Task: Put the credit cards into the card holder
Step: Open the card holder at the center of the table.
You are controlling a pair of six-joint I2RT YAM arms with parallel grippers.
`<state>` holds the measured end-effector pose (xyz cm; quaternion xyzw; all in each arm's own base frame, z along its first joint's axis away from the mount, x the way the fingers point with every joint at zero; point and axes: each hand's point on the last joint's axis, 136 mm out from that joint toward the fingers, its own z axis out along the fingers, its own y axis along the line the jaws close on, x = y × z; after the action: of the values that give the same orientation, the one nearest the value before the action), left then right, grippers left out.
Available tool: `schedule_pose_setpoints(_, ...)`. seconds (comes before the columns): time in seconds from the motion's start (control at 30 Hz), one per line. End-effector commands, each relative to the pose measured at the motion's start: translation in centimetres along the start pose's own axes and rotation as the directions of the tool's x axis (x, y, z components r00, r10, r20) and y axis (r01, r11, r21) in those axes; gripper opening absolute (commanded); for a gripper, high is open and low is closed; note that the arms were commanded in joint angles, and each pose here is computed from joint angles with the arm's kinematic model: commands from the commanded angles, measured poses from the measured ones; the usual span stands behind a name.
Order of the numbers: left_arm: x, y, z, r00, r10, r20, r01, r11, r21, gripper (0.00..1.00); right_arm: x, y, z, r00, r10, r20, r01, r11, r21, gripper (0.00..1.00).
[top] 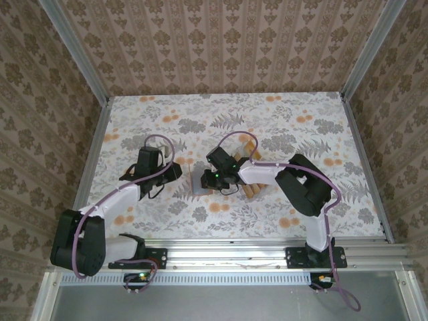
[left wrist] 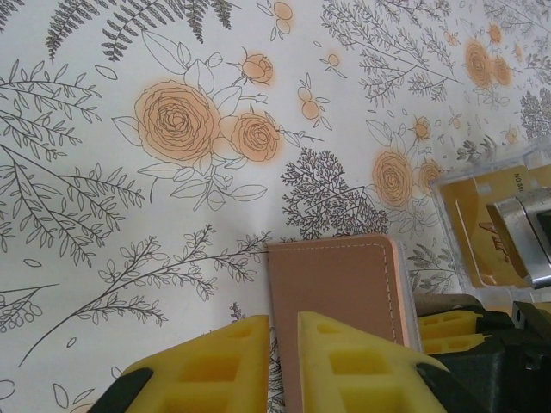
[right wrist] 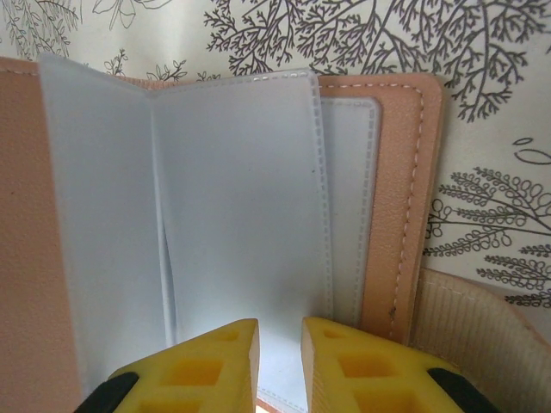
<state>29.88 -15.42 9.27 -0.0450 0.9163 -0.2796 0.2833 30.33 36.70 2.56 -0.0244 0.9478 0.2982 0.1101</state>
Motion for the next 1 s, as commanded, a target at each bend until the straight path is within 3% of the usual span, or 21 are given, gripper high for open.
schedule_pose_setpoints(0.0,-0.4,0.3,0.0,1.000,-0.007,0.019,0.007,1.000,-0.006,0.19,0.4,-1.1,0.3,1.000,0.013,-0.018,-0.012,0.999,0.029,0.21)
schedule_pose_setpoints(0.2,-1.9,-2.4,-1.1,0.998,0.019,0.059,-0.022,0.998,0.053,0.51,0.5,-1.2,0.3,1.000,0.010,-0.022,-0.010,0.999,0.033,0.21)
schedule_pose_setpoints(0.33,-2.2,-3.5,-0.8,0.997,0.049,0.052,-0.052,0.997,0.063,0.59,0.7,-1.5,0.3,1.000,0.018,-0.017,-0.017,0.999,0.039,0.21)
schedule_pose_setpoints(0.5,-1.6,-3.6,1.0,0.998,0.068,0.004,-0.068,0.997,0.039,0.59,0.8,-1.8,0.5,0.999,0.028,-0.019,-0.027,0.999,0.046,0.21)
schedule_pose_setpoints(0.73,0.3,-1.1,1.8,0.997,0.054,-0.055,-0.057,0.997,-0.058,0.50,0.7,-1.6,0.2,0.999,0.030,-0.017,-0.029,0.999,0.046,0.21)
schedule_pose_setpoints(0.97,1.5,2.1,0.8,0.999,-0.023,-0.024,0.019,0.991,-0.130,0.44,0.6,-1.5,-0.1,1.000,0.023,-0.020,-0.022,0.998,0.058,0.21)
